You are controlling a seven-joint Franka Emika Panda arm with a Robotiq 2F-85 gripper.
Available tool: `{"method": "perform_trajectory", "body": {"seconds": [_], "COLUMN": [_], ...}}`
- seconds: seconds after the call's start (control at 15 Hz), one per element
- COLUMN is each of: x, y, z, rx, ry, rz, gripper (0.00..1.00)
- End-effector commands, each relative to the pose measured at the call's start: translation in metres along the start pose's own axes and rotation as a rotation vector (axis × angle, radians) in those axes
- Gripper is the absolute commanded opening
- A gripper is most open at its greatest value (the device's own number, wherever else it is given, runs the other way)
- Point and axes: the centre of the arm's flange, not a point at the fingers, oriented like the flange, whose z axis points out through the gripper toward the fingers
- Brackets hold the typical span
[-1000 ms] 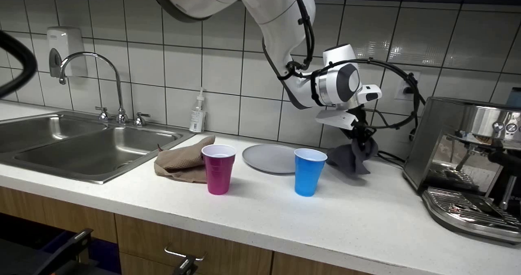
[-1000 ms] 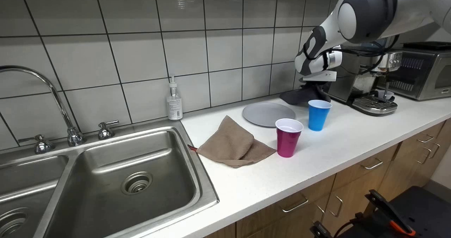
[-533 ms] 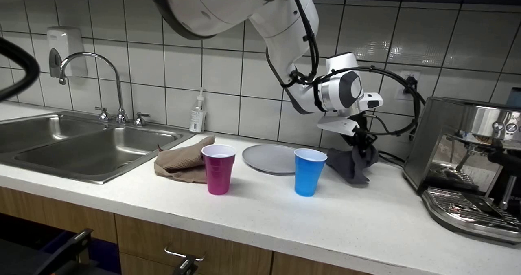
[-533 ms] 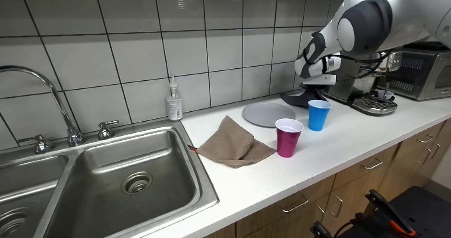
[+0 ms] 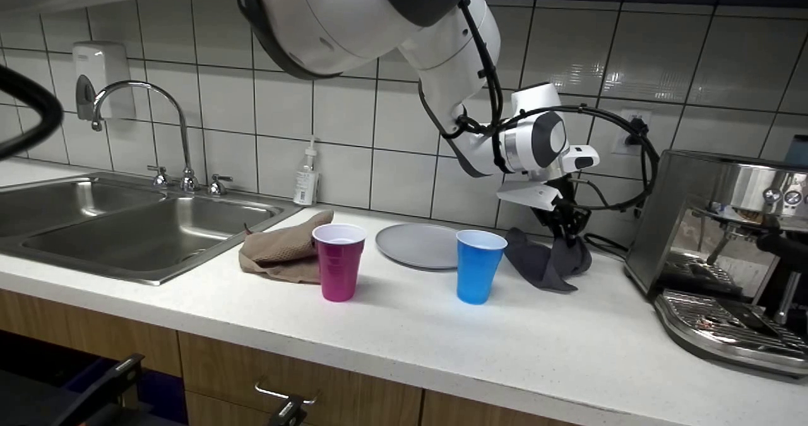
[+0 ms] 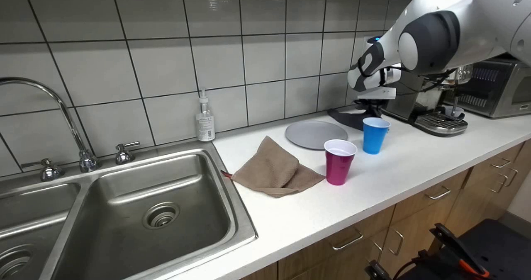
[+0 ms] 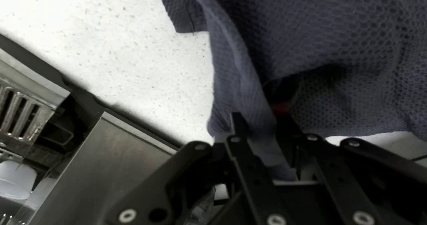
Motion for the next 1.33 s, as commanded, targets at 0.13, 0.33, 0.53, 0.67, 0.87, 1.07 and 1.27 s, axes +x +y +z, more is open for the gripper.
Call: {"method": "perform_trajectory", "body": {"seconds": [0.13, 0.33, 0.53, 0.67, 0.87, 1.07, 1.27], "x": [0.015, 0.009, 0.003, -0.002, -0.014, -0.029, -0.045], "y": [-0.01, -0.015, -0.025, -0.031, -0.038, -0.041, -0.042], "z": [-0.019, -0.036, -0.057, -0.071, -0.09, -0.108, -0.124], "rx": [0.031, 0.043, 0.053, 0.062, 0.075, 0.09, 0.106], "ry": [0.019, 0.036, 0.057, 0.074, 0.093, 0.112, 0.123], "rz": [0.014, 0.006, 0.0, -0.007, -0.014, -0.017, -0.021], "gripper": [0.78, 0.99, 1.0, 1.0, 1.0, 1.0, 1.0]}}
